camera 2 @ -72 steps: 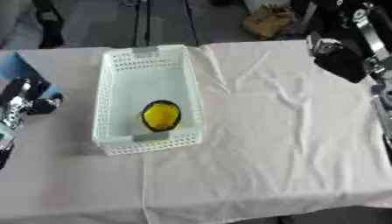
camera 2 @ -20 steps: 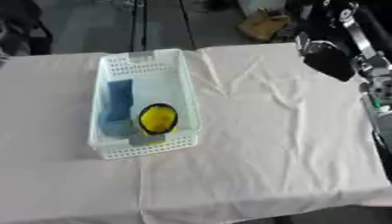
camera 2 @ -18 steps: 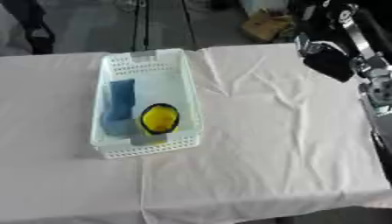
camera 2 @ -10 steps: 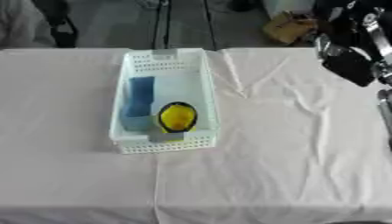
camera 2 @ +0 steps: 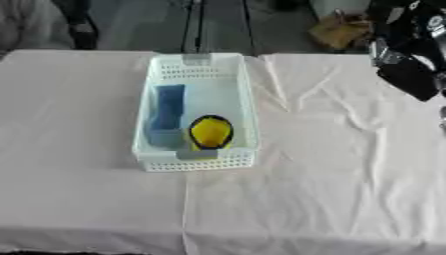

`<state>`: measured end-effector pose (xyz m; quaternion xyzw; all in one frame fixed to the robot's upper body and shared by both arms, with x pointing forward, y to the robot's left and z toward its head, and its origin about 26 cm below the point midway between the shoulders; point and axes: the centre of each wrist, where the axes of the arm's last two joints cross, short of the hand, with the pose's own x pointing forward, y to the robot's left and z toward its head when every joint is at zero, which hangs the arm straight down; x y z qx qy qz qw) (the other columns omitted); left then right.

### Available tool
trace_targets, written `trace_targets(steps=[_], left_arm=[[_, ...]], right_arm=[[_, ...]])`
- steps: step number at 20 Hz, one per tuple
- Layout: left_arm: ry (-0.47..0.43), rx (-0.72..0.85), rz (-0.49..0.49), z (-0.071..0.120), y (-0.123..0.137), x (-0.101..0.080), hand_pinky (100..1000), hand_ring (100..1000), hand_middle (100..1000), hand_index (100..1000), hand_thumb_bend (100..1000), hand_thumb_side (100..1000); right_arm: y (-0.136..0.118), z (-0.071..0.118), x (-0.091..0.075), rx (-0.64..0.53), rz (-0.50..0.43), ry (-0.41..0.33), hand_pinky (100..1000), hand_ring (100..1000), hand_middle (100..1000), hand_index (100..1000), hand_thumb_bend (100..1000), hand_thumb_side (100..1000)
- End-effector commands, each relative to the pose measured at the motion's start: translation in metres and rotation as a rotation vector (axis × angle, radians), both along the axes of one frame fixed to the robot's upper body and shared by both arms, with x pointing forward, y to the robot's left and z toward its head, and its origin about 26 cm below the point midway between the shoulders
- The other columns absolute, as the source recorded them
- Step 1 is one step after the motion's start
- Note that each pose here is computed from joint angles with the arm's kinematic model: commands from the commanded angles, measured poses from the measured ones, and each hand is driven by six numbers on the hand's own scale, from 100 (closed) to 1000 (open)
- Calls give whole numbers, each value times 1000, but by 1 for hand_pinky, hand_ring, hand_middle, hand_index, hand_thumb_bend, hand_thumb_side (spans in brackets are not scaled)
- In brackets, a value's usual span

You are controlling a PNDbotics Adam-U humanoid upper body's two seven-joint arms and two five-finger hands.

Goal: Pick up objects on the table and place them in the box.

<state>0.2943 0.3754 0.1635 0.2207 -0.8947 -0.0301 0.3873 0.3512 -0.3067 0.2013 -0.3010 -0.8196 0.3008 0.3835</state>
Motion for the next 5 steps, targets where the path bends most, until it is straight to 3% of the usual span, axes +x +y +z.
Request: trace_targets(steps=[1,5], left_arm=[[-29,24,-5,10,-1,-2,585,687,655,802,318,834],[-37,29,-14,12,-4,-2,584,685,651,796,314,827]], right_arm=[[-2,12,-1,-4,-4,-42,592,664,814,880,100,472],[-1,12,-1,-1,-6,-43,590,663,813,881,100,474]])
